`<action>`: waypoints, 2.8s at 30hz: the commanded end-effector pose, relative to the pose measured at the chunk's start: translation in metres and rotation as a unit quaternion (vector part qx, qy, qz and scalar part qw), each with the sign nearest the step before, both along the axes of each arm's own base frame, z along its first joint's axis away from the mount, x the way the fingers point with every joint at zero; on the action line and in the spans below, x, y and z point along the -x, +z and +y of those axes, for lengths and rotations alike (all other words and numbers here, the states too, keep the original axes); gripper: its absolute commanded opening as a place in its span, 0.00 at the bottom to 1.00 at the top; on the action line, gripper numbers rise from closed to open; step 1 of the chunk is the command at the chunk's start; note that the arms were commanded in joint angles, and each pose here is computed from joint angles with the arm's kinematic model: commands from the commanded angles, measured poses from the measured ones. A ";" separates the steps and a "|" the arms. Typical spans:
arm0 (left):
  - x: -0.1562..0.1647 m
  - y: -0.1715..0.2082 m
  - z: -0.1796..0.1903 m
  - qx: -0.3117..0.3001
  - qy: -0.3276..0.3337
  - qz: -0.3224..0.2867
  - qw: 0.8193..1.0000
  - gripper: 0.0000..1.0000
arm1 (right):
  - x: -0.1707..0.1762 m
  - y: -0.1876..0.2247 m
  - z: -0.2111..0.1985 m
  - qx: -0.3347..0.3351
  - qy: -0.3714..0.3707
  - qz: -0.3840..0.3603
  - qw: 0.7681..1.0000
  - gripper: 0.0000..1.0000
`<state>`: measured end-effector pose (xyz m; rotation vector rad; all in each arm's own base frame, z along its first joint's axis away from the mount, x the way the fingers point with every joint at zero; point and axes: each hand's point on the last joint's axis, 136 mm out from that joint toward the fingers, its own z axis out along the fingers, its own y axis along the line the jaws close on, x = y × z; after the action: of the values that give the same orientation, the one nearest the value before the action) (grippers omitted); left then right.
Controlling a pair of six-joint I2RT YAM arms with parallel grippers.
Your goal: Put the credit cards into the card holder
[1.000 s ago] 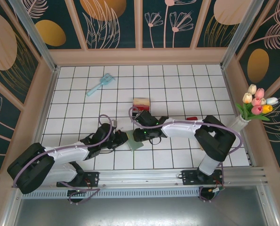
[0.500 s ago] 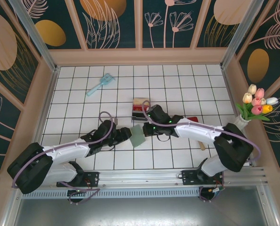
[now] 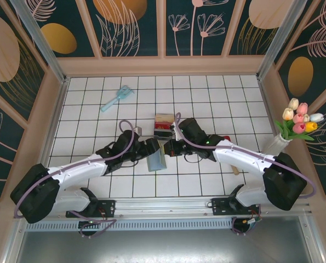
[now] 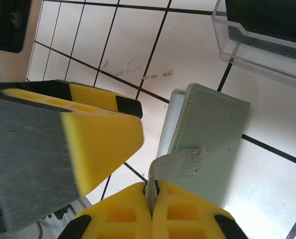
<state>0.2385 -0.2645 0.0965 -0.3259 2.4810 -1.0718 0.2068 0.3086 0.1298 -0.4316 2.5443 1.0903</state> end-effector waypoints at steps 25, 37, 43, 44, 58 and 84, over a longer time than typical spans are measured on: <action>-0.002 -0.017 -0.038 0.009 -0.075 0.013 0.997 0.45 | -0.018 -0.087 -0.105 0.143 -0.186 0.072 0.969 0.16; -0.004 -0.042 -0.041 -0.022 -0.079 0.036 0.996 0.41 | -0.045 0.007 -0.076 0.032 -0.182 -0.013 0.983 0.38; -0.008 -0.042 -0.023 -0.046 -0.039 0.028 0.998 0.35 | -0.032 -0.001 -0.033 0.001 -0.112 0.023 0.993 0.20; -0.009 -0.042 -0.018 -0.052 -0.026 0.026 0.998 0.35 | -0.030 -0.009 -0.028 0.007 -0.100 0.038 0.994 0.16; -0.041 -0.008 -0.001 -0.038 0.066 -0.020 0.997 0.39 | -0.043 -0.057 -0.039 0.099 -0.108 0.035 0.989 0.30; -0.072 -0.035 -0.031 0.066 0.113 0.022 0.991 0.44 | -0.207 -0.034 -0.013 0.015 0.026 0.003 1.000 0.70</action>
<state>0.3044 -0.2939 0.0583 -0.6363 2.3911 -1.0875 0.4301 0.2943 0.0760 -0.4304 2.6025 0.9498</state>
